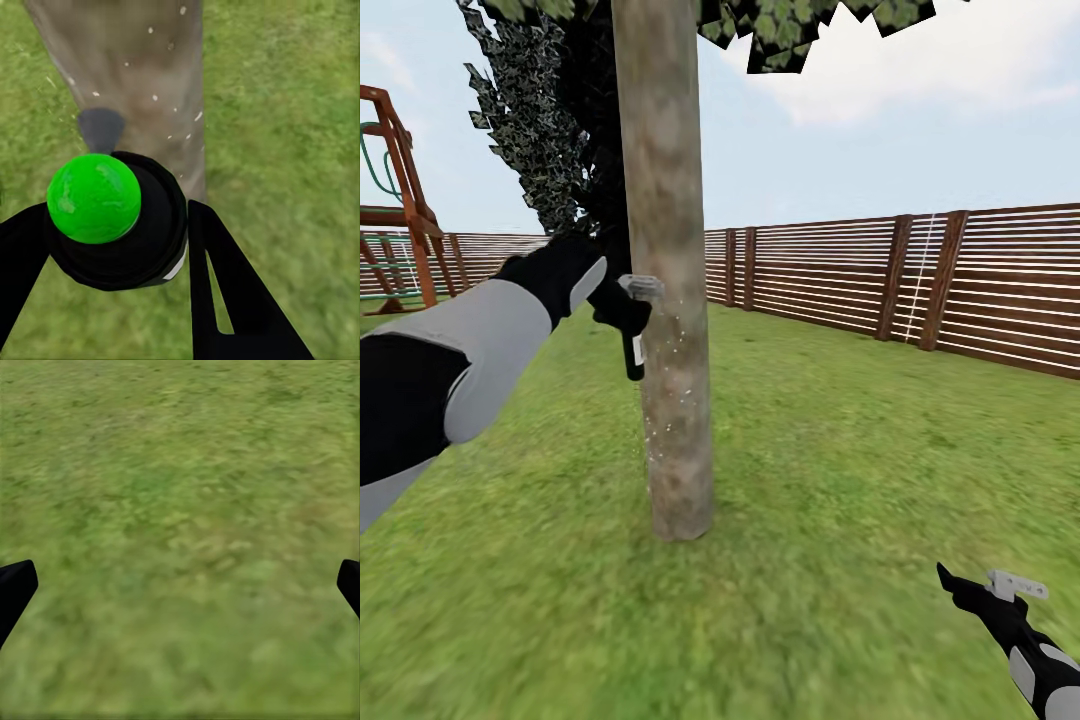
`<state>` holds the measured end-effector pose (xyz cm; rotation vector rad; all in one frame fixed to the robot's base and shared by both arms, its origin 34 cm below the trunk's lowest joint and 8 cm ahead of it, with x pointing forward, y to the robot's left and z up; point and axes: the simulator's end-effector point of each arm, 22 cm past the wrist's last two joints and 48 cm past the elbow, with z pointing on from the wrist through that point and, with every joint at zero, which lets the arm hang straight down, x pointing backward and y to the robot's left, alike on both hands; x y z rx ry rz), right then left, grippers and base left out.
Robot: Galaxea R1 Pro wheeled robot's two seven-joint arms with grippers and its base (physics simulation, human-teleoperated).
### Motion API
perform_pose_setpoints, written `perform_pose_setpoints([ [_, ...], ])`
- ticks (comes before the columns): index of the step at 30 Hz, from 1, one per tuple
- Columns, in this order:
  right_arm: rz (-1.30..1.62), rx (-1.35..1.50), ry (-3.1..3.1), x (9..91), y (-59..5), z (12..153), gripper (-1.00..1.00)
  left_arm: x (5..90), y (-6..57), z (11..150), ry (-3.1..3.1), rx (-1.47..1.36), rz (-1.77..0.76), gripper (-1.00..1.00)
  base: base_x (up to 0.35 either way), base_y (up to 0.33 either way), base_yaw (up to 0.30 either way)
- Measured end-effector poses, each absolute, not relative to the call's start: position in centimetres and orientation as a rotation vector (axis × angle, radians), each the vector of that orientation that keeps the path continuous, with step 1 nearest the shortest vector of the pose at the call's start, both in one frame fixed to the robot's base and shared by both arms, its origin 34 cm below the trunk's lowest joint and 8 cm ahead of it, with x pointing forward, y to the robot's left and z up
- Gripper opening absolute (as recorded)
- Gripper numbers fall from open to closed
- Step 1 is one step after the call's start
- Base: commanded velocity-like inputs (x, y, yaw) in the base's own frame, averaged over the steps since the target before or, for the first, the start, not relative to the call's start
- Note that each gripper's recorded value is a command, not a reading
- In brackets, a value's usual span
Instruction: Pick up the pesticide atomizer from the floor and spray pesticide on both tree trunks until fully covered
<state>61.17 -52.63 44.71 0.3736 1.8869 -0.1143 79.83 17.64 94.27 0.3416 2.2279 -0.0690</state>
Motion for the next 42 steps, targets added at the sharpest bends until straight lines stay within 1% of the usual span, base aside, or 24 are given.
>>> perform_pose_setpoints([
  [14,-0.114,0.374,1.887,61.2,-52.6,44.7,1.0,79.2,19.2,88.4,2.364,0.303,-0.067,-1.0,0.0,0.0,0.0],
  [18,-0.113,0.373,1.888,61.2,-52.6,44.7,1.0,78.8,19.2,84.5,2.417,0.306,-0.077,-1.0,0.0,0.0,0.0],
  [22,-0.114,0.373,1.888,61.2,-52.6,44.7,1.0,77.6,18.9,76.7,2.519,0.319,-0.096,-1.0,0.0,0.0,0.0],
  [35,-0.114,0.372,1.888,61.2,-52.6,44.7,1.0,74.6,18.4,64.7,2.631,0.352,-0.13,-1.0,0.0,0.0,0.0],
  [42,-0.114,0.373,1.887,61.2,-52.6,44.7,1.0,71.5,18.2,57.0,2.701,0.371,-0.158,-1.0,0.0,0.0,0.028],
])
